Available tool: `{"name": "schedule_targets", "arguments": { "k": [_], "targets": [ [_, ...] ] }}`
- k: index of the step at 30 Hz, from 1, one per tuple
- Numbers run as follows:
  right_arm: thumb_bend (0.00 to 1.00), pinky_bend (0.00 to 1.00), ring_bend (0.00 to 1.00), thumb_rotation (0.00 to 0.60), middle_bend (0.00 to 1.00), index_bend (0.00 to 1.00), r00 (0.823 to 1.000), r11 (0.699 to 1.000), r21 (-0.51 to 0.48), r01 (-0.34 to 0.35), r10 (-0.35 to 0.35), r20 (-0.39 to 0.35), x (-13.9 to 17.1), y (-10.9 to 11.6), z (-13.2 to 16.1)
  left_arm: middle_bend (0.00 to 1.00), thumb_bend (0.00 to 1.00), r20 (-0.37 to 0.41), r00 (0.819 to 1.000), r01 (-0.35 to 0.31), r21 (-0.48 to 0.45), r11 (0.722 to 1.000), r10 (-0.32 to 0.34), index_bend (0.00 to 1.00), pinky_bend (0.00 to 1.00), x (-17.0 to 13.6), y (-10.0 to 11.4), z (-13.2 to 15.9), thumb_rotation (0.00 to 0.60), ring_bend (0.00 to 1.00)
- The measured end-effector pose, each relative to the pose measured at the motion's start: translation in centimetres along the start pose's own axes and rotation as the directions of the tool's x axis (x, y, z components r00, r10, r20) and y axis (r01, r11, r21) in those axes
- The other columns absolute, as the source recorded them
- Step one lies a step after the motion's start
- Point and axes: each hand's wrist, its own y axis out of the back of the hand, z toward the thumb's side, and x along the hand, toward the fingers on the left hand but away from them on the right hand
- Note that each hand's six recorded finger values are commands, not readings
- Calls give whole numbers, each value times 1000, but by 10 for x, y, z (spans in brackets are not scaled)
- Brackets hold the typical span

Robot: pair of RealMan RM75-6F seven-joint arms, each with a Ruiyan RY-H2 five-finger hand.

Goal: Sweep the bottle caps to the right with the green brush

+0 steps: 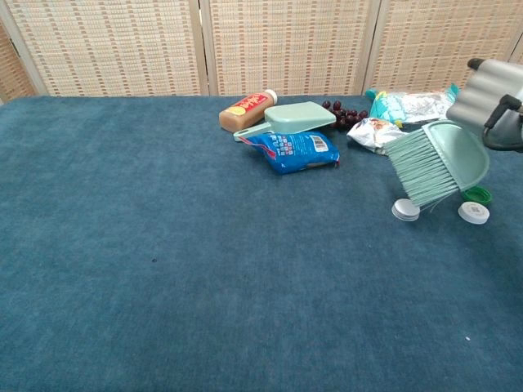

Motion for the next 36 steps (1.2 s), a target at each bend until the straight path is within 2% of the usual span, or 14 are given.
{"name": "schedule_targets", "arguments": {
  "k": [8, 13, 18, 25, 36],
  "targets": [
    [405, 76, 480, 600, 820, 951, 998, 979, 193, 62, -62, -9, 0, 54, 37, 0, 452, -5, 1000, -13, -11, 1000, 13, 0, 11, -3, 4, -2, 600, 0],
    [405, 76, 480, 600, 820, 951, 998, 952, 301, 61, -67, 11, -4, 66, 59, 0, 453, -4, 1000, -16, -17, 1000, 16, 0, 12, -7, 6, -8, 600, 0],
    [405, 71, 480, 600, 820, 951, 997, 920, 389, 46, -66, 40, -9, 64, 68, 0, 454, -2, 1000, -16, -18, 1000, 16, 0, 11, -6, 6, -6, 600, 0],
    [405, 71, 480, 600, 820, 952, 996, 868, 497, 9, -53, 74, -15, 46, 67, 0, 454, -6, 1000, -13, -17, 1000, 13, 0, 12, -5, 6, -7, 600, 0],
    [405, 71, 480, 600, 820, 951, 994, 837, 546, -26, -34, 100, -17, 19, 54, 0, 454, -1, 1000, -11, -13, 1000, 11, 0, 12, -5, 6, -5, 600, 0]
  ]
}}
